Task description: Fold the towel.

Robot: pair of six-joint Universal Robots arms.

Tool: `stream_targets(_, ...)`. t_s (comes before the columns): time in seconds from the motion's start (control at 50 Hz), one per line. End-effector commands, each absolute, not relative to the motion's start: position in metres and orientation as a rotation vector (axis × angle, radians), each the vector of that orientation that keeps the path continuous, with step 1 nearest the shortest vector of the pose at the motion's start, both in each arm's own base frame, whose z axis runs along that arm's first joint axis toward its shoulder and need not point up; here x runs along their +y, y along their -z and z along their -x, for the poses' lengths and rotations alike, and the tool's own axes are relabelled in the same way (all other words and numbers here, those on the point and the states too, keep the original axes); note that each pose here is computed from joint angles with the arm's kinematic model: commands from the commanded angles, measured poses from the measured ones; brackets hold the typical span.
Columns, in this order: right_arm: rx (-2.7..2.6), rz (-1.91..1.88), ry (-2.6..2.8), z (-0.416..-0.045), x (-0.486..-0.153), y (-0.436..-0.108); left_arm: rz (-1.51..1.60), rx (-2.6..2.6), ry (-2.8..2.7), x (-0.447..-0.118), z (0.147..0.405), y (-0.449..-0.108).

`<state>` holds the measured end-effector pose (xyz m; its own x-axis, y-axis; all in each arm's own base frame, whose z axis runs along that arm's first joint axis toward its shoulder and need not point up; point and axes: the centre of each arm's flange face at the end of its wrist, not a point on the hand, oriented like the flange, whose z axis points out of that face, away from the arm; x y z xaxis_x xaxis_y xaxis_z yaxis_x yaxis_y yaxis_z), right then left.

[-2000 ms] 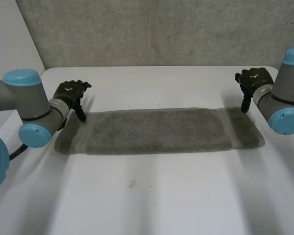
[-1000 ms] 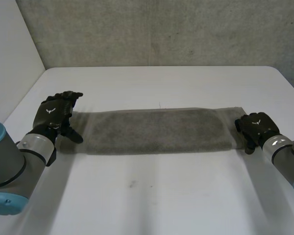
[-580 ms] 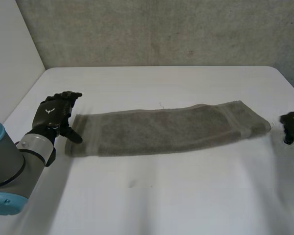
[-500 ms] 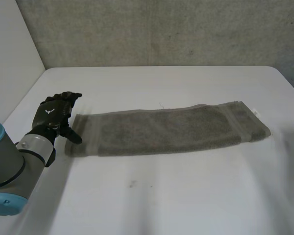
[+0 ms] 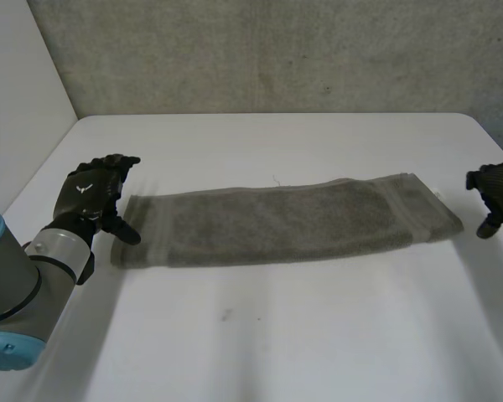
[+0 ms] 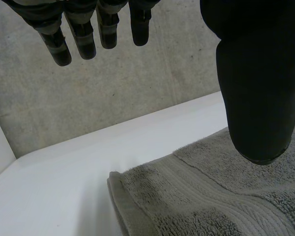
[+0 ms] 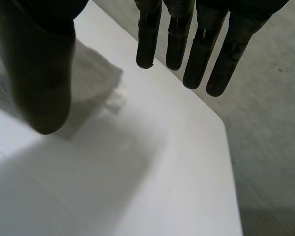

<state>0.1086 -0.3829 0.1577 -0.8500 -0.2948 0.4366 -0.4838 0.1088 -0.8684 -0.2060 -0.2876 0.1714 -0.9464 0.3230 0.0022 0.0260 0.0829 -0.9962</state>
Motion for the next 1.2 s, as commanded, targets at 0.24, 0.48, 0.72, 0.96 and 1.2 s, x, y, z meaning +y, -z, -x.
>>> stream_targets(0.24,-2.232,-0.996,-1.832,-0.124,-0.384,-0.131,0.353,-2.135,-1.956,-0.288,0.206,-0.171)
stream_targets(0.48,-2.236,-1.056,-1.803,-0.133,-0.385,-0.116,0.354,-2.134,-1.955,-0.287,0.207,-0.171)
stream_targets(0.72,-2.227,-1.09,-1.817,-0.143,-0.386,-0.112,0.357,-2.132,-1.957,-0.287,0.207,-0.172)
stream_targets(0.96,-2.215,-1.102,-1.802,-0.144,-0.392,-0.105,0.359,-2.136,-1.951,-0.287,0.207,-0.17)
stream_targets(1.2,-2.158,-1.106,-1.802,-0.14,-0.394,-0.107,0.359,-2.136,-1.951,-0.287,0.207,-0.17)
